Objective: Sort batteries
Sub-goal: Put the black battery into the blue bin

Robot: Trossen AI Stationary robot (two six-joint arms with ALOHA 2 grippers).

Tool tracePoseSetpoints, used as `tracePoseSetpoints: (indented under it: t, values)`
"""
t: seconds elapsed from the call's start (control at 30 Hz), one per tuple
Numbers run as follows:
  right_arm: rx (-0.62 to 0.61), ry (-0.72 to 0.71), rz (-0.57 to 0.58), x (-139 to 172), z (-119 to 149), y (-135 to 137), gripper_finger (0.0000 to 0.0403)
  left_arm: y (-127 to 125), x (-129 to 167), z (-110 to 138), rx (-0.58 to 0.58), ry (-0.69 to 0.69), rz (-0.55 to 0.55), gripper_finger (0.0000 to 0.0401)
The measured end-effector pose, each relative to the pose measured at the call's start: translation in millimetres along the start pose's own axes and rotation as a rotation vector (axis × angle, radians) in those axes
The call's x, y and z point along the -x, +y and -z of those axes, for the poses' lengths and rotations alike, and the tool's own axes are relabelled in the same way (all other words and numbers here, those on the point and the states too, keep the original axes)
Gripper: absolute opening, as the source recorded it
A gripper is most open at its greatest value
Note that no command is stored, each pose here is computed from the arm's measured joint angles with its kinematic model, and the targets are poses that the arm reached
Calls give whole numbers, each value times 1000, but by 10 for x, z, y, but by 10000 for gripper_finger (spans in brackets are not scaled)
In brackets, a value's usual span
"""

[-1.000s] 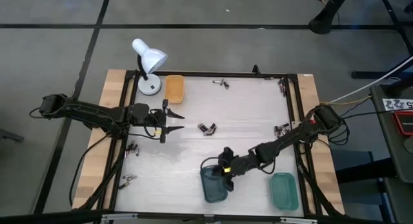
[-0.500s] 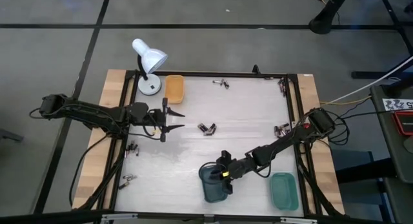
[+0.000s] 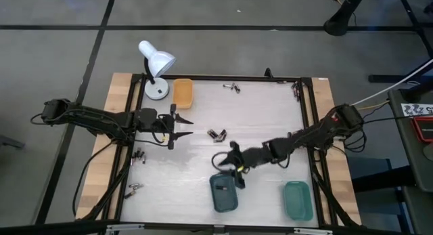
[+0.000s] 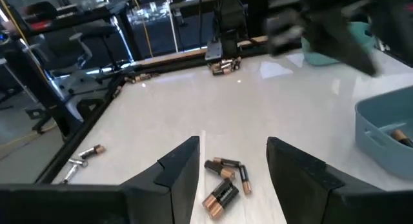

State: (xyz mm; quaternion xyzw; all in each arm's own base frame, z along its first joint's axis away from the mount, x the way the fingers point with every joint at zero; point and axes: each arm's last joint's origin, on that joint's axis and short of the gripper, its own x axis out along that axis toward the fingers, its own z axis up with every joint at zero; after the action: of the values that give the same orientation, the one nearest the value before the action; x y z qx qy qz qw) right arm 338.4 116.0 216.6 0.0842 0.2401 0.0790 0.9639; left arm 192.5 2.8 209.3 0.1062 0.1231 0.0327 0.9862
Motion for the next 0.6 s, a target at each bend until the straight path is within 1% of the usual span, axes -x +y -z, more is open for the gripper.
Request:
tracePoseSetpoints:
  t: [0.1,0.23,0.3,0.4,0.5,0.6]
  values:
    - [66,79,106,-1,14,-293,153,-3,0,13,11,13,3,169]
    - [75,183,190,-79,85,-787,153,-3,0,15,19,16,3,169]
    - [77,208,189,-118,115,-1014,153,-3,0,15,19,15,3,169]
    - [74,234,153,-134,148,-1281,153,-6,0,28,13,29,6,169]
    - [106,268,148,-116,191,-1490,153,-7,1,34,12,35,7,169]
    - [155,259,155,-80,169,-1632,153,-7,1,34,12,35,7,169]
